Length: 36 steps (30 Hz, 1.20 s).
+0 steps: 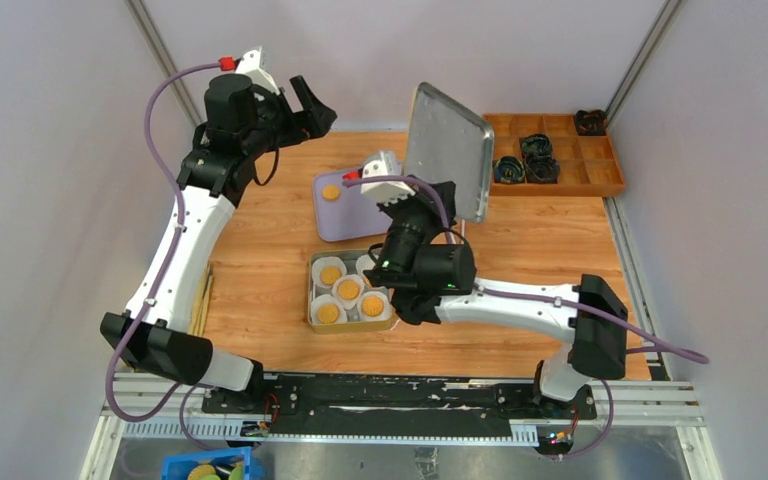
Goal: Pack the cookies
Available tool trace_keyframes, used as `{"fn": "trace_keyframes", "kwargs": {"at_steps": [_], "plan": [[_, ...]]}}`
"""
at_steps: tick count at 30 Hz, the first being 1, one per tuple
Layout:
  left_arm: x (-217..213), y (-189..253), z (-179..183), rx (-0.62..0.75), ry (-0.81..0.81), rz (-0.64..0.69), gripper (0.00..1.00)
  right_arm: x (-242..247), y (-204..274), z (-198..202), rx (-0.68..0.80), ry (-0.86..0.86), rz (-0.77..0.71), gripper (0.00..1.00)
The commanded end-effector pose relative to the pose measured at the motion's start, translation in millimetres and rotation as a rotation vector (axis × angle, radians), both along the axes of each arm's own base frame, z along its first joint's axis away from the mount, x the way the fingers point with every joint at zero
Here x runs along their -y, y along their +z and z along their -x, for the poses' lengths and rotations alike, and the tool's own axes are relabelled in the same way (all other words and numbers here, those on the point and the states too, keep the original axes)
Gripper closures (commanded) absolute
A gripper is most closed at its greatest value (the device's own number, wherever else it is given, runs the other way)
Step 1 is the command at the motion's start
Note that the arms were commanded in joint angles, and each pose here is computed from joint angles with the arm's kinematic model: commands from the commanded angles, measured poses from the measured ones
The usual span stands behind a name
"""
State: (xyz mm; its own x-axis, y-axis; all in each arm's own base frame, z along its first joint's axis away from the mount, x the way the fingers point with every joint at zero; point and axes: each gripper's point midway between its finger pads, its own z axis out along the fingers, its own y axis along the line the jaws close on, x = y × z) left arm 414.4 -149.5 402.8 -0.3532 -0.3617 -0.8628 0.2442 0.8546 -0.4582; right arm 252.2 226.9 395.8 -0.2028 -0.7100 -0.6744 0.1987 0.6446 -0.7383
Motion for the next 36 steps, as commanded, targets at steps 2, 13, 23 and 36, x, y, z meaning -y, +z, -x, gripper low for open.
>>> {"fn": "trace_keyframes", "kwargs": {"at_steps": [2, 13, 23, 36], "plan": [[-8.6, -13.7, 12.0, -0.011, 0.016, -0.027, 0.07, 45.3, 53.7, 25.6, -0.025, -0.005, -0.325, 0.98], [0.8, -27.2, 10.9, -0.053, -0.035, -0.024, 0.07, 110.2, 144.7, 64.7, 0.005, 0.158, -0.620, 0.96], [13.5, -39.6, 6.2, -0.082, -0.086, 0.012, 0.07, 120.1, 155.7, 104.6, -0.143, 0.506, -0.816, 0.93], [1.1, -33.4, 6.0, -0.070, -0.039, -0.047, 0.07, 120.9, 128.9, 101.6, -0.409, 1.051, -1.208, 0.93]]}}
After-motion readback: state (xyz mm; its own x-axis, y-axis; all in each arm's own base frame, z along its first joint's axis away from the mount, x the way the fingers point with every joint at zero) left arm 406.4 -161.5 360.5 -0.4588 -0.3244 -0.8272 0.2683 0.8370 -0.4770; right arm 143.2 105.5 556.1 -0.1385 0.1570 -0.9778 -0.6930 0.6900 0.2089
